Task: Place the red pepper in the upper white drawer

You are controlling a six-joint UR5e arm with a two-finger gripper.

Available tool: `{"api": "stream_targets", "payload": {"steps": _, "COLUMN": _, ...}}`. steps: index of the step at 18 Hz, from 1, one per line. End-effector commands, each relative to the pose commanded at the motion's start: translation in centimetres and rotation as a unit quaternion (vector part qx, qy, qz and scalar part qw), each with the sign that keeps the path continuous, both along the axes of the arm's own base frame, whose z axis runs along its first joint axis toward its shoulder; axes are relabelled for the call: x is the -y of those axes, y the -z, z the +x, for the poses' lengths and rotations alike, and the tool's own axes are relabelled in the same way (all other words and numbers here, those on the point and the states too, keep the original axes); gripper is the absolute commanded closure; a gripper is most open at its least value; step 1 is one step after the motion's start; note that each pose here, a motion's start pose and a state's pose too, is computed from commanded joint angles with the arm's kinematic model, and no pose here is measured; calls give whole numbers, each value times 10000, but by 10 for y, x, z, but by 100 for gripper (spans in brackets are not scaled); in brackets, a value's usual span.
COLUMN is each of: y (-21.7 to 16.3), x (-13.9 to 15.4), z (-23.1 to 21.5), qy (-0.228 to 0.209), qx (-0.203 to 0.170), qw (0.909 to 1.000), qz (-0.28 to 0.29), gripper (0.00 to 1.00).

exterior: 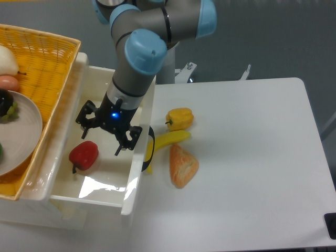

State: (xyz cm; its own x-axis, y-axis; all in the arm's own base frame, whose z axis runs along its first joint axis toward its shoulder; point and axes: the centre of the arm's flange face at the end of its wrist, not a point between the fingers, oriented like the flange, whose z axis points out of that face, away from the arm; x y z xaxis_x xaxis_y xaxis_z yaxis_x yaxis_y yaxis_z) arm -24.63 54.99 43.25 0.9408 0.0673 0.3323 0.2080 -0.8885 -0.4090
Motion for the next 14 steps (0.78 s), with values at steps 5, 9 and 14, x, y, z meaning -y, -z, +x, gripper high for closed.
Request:
{"api": "stream_targets", "payload": {"steps": 5, "y": -11, "x": 3, "z": 4, "qy": 8, "qx": -18, "qw": 10000, "qz": 76, "gripper": 13}}
{"api": "stream_targets", "payload": {"steps": 9, "y": -21, "x": 8, "z": 2, "qy": -21, "qx": -7, "qw": 9998, "qz": 196, "gripper": 17}}
{"api": "stream_targets", "payload": {"steps": 14, "y": -35, "x": 24, "z": -16, "qy": -224, "qx": 50, "qw": 9991, "qz": 359, "gripper": 16}}
